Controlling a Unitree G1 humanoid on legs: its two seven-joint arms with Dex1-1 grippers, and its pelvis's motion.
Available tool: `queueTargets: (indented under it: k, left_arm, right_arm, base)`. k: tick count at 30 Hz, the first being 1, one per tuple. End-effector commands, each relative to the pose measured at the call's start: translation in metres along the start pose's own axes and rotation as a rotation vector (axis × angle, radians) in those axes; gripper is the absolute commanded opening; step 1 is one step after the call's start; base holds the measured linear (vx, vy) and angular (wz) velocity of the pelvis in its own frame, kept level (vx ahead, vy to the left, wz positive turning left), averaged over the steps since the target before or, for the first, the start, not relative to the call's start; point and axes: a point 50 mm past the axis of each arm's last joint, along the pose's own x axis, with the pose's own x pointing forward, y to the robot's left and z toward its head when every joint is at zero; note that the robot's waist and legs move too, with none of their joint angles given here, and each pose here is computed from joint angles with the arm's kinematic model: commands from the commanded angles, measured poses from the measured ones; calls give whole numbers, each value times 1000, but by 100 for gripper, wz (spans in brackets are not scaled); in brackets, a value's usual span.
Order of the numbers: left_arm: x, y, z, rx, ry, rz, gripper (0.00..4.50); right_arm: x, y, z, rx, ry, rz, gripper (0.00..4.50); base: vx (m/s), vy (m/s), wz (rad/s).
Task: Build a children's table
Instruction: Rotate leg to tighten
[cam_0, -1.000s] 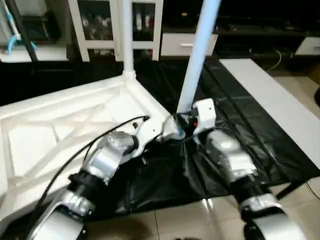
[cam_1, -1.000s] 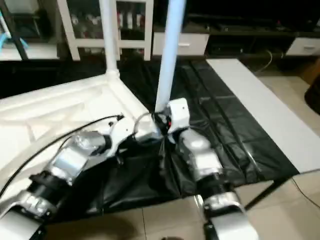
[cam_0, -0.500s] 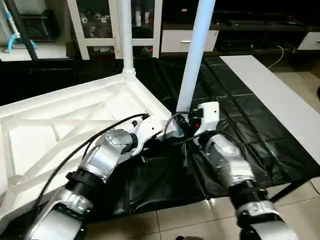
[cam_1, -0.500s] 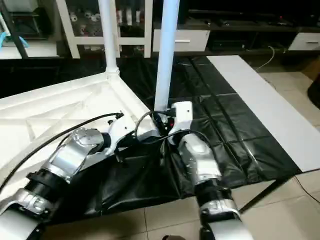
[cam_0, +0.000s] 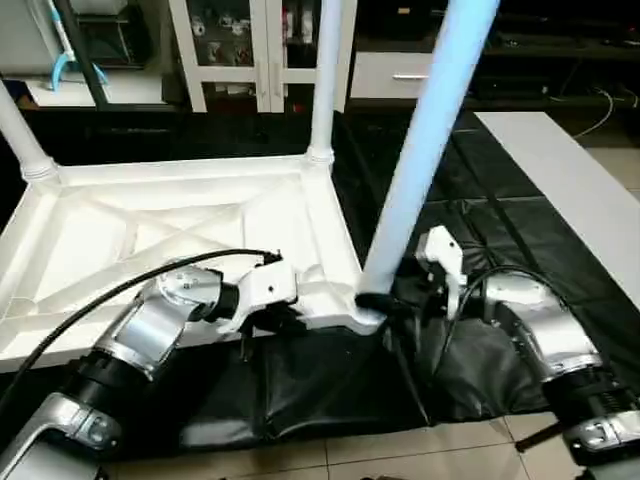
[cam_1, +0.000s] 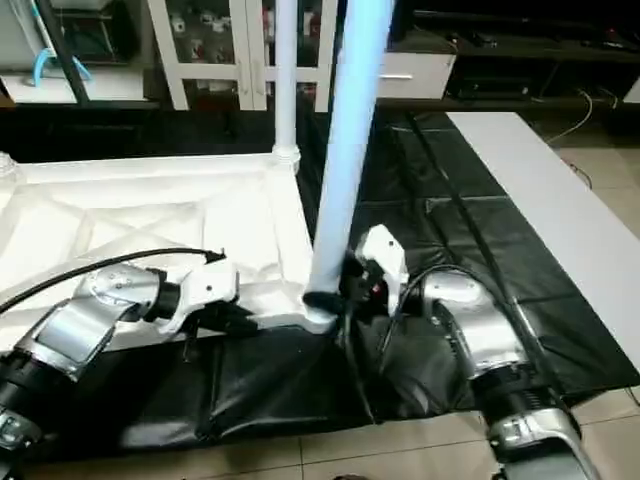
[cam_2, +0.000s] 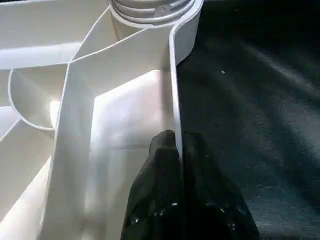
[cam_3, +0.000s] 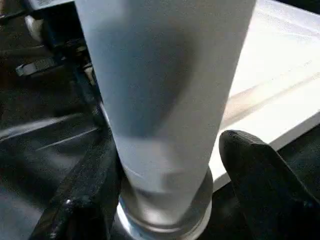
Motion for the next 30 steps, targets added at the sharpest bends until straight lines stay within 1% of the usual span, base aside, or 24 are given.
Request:
queueTargets:
  k: [1, 3, 5, 6, 9, 10, 13, 16, 18, 19, 20, 22, 23, 24, 25, 26, 27, 28, 29, 30]
  left_arm:
    - [7, -11, -4, 16, 21, -90, 0]
    - [6, -10, -5, 22, 18, -92, 0]
    - [6, -9, -4, 24, 14, -96, 0]
    - [5, -9, -3, 24, 14, -98, 0]
    - [5, -10, -4, 20, 20, -106, 0]
    - [5, -10, -4, 21, 23, -107, 0]
    - [5, -11, -4, 19, 24, -109, 0]
    - [5, -11, -4, 19, 25, -109, 0]
    - [5, -11, -6, 15, 28, -108, 0]
    - [5, -11, -6, 15, 28, -108, 0]
    - [7, -12, -8, 11, 39, -105, 0]
    - [8, -11, -11, 11, 57, -89, 0]
    - [12, -7, -13, -3, 91, -42, 0]
    - [16, -1, -12, -16, 98, 31, 0]
    - [18, 2, -12, -22, 101, 65, 0]
    - [23, 10, -8, -57, 91, 160, 0]
    - [26, 15, -5, -87, 84, 224, 0]
    - [30, 24, 0, -109, 78, 335, 0]
    - [33, 30, 4, -121, 73, 408, 0]
    - [36, 34, 10, -129, 60, 457, 0]
  right_arm:
    - [-7, 2, 1, -18, 12, 29, 315]
    - [-6, 4, 2, -5, 9, 82, 289]
    - [-4, 4, 2, 16, 6, 112, 277]
    - [-2, 4, 2, 21, 4, 113, 277]
    - [-1, 3, 1, 57, -2, 114, 237]
    - [-1, 3, 0, 69, -2, 111, 237]
    - [0, 0, -1, 73, -4, 73, 209]
    - [1, 0, -2, 78, -10, 61, 204]
    - [2, -6, -7, 103, -2, -25, 202]
    - [2, -6, -7, 103, -2, -26, 201]
    - [6, -11, -19, 116, 67, -136, 201]
    - [9, -16, -29, 128, 121, -263, 201]
    - [12, -23, -36, 192, 136, -428, 201]
    - [11, -32, -40, 246, 122, -614, 199]
    - [10, -35, -42, 273, 117, -700, 197]
    - [6, -42, -46, 312, 110, -897, 196]
    - [3, -44, -47, 315, 100, -1001, 196]
    - [3, -45, -48, 342, 70, -1093, 196]
    - [6, -43, -50, 375, 57, -1147, 195]
    - [15, -40, -51, 390, 49, -1151, 195]
  base:
    - [0, 0, 0]
    - [0, 0, 0]
    - [0, 0, 0]
    - [0, 0, 0]
    - [0, 0, 0]
    - [0, 0, 0]
    - [0, 0, 0]
    - [0, 0, 0]
    - [0, 0, 0]
    - [0, 0, 0]
    - [0, 0, 0]
    - [0, 0, 0]
    - [-52, -11, -10]
    - [-58, -4, -14]
    - [-58, -4, -14]
    - [-63, 10, -16]
    - [-53, 20, -9]
    - [-53, 20, -9]
    - [0, 0, 0]
    - [0, 0, 0]
